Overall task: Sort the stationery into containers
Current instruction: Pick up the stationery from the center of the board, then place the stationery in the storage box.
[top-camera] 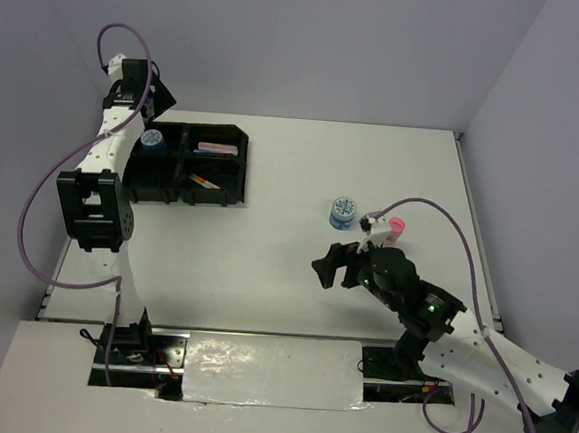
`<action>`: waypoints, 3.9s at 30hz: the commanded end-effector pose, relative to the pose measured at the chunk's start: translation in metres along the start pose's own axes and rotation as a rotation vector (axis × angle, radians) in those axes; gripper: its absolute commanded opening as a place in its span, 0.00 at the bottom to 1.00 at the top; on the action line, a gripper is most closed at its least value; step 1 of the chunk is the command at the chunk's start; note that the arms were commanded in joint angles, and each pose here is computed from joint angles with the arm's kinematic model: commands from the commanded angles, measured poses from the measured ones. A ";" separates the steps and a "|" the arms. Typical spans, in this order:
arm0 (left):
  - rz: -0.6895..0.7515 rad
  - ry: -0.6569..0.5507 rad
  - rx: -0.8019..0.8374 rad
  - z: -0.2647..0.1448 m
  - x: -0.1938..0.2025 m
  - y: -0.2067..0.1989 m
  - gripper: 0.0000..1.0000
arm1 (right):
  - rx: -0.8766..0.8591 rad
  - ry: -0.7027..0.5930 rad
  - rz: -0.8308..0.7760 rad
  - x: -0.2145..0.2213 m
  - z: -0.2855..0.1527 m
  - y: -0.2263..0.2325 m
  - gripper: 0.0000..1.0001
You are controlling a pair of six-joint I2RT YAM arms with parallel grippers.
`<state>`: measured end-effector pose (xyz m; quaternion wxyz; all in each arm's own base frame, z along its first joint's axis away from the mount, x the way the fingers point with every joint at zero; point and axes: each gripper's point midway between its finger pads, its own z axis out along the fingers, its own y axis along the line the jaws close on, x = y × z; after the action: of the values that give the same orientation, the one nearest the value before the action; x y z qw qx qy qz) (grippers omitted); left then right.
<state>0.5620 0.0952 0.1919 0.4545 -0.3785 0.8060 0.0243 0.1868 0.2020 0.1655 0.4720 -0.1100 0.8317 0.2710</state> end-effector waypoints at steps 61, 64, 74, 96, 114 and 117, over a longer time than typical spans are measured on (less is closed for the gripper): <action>1.095 0.350 1.038 -0.252 0.461 -0.260 0.70 | 0.061 -0.380 0.164 -0.085 -0.132 -0.034 1.00; 1.101 0.353 1.035 -0.251 0.462 -0.259 0.52 | 0.057 -0.378 0.163 -0.085 -0.131 -0.034 1.00; 1.026 0.266 1.039 -0.270 0.424 -0.270 0.00 | 0.059 -0.379 0.157 -0.084 -0.130 -0.034 1.00; 0.325 -0.146 0.345 -0.185 0.017 -0.157 0.00 | 0.053 -0.370 0.136 -0.083 -0.122 -0.031 1.00; 0.061 -0.093 0.318 -0.045 -0.053 -0.066 0.00 | 0.045 -0.331 0.113 -0.077 -0.106 -0.025 1.00; 0.032 -0.070 0.339 -0.031 -0.050 -0.057 0.00 | 0.044 -0.320 0.103 -0.077 -0.104 -0.023 1.00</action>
<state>0.5689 0.0726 0.2358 0.4853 -0.2873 0.8248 -0.0408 0.1592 0.1123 0.2582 0.5795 -0.0020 0.7637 0.2845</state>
